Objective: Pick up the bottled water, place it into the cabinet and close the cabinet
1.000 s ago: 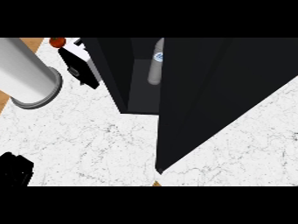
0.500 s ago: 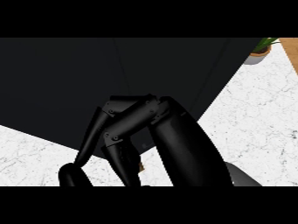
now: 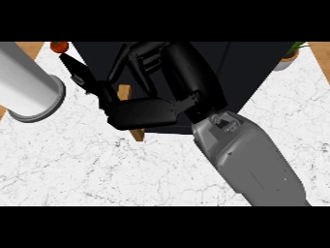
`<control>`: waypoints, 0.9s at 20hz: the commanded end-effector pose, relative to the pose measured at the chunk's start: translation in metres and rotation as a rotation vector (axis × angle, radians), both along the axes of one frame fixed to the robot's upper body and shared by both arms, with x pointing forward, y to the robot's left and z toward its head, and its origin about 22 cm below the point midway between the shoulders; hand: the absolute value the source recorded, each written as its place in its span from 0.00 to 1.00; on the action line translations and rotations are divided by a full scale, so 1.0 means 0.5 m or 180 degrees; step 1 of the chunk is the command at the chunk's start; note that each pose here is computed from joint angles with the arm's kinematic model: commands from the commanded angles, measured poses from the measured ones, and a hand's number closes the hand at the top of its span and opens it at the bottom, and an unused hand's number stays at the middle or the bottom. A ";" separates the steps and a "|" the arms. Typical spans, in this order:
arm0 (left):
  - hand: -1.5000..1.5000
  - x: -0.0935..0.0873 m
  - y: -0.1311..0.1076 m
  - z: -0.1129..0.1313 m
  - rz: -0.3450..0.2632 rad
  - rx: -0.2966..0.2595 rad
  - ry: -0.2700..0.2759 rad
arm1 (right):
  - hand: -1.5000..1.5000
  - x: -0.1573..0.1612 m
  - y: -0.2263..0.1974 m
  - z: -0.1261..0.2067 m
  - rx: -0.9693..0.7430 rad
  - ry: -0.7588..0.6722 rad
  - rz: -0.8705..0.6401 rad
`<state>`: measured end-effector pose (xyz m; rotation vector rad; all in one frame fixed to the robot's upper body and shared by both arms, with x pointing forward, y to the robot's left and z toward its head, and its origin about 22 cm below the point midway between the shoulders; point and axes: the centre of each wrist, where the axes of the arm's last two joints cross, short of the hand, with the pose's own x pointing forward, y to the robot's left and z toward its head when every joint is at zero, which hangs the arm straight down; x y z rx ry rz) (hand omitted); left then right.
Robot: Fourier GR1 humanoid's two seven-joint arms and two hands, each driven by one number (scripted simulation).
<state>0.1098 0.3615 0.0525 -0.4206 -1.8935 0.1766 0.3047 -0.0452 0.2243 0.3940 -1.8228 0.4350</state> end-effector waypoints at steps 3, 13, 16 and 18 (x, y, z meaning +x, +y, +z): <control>1.00 -0.028 0.011 0.011 0.0006 0.0029 0.0022 | 1.00 0.103 -0.017 0.014 -0.0053 0.0163 -0.0035; 1.00 0.024 0.026 0.006 -0.0042 -0.0042 -0.0028 | 1.00 0.156 -0.058 -0.089 -0.0271 0.0203 -0.0313; 1.00 0.027 0.018 0.016 -0.0171 0.0020 -0.0071 | 1.00 0.168 -0.061 -0.106 -0.0327 0.0288 -0.0429; 1.00 0.015 0.038 0.021 -0.0155 0.0060 -0.0010 | 1.00 0.172 -0.066 -0.093 -0.0229 0.0254 -0.0475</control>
